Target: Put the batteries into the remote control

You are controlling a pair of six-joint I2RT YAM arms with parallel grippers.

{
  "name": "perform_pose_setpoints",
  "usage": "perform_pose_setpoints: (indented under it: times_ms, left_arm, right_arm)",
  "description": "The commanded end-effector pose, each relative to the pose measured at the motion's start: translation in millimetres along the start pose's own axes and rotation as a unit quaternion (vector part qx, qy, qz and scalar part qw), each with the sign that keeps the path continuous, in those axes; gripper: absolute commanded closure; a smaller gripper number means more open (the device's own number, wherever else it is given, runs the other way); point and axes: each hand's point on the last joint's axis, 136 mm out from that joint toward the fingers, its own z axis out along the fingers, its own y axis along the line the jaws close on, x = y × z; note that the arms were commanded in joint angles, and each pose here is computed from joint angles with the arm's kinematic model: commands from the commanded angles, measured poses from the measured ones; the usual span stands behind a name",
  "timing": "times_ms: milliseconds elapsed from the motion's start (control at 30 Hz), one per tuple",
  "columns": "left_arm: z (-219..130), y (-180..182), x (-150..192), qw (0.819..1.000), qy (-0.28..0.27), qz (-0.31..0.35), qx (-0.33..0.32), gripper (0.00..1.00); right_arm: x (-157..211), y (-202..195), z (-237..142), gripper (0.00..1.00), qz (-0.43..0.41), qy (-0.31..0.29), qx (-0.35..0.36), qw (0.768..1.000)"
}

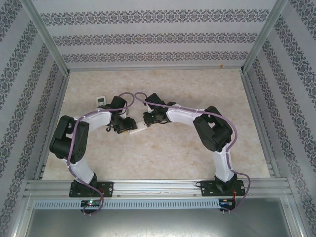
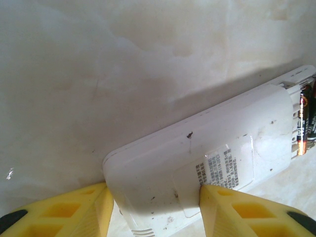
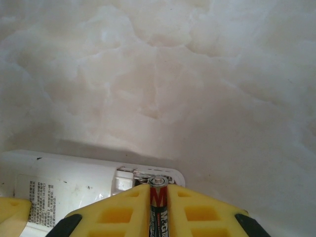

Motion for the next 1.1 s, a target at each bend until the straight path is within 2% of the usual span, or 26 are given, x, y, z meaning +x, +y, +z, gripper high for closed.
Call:
perform_pose_setpoints:
  times_ms: [0,267,600,833,967,1067]
  left_arm:
    - [34.1,27.2,-8.9,0.999,-0.021,-0.006,-0.04,0.5]
    - [33.7,27.5,-8.5,0.999,-0.021,-0.006,-0.042,0.5]
    - [32.6,28.1,-7.6,0.999,-0.022,-0.005,-0.043,0.5]
    - [31.8,25.9,-9.2,0.999,-0.024,-0.007,-0.037,0.5]
    - [30.8,27.5,-9.3,0.999,-0.026,-0.002,-0.043,0.5]
    - [27.3,29.8,-16.8,0.998,-0.031,0.011,-0.062,0.49]
  right_arm:
    - [5.7,1.6,7.1,0.82,0.004,0.015,-0.001,1.0]
    - [28.5,-4.0,15.0,0.84,-0.021,0.041,0.026,0.999]
    - [111.5,-22.5,23.9,0.85,-0.004,0.132,0.052,0.99]
    - [137.7,-22.6,23.3,0.86,0.021,0.168,0.04,0.985]
    - [121.2,-10.6,13.1,0.85,0.041,0.151,0.013,0.988]
    - [78.7,6.9,-16.7,0.82,0.051,0.093,-0.015,0.994]
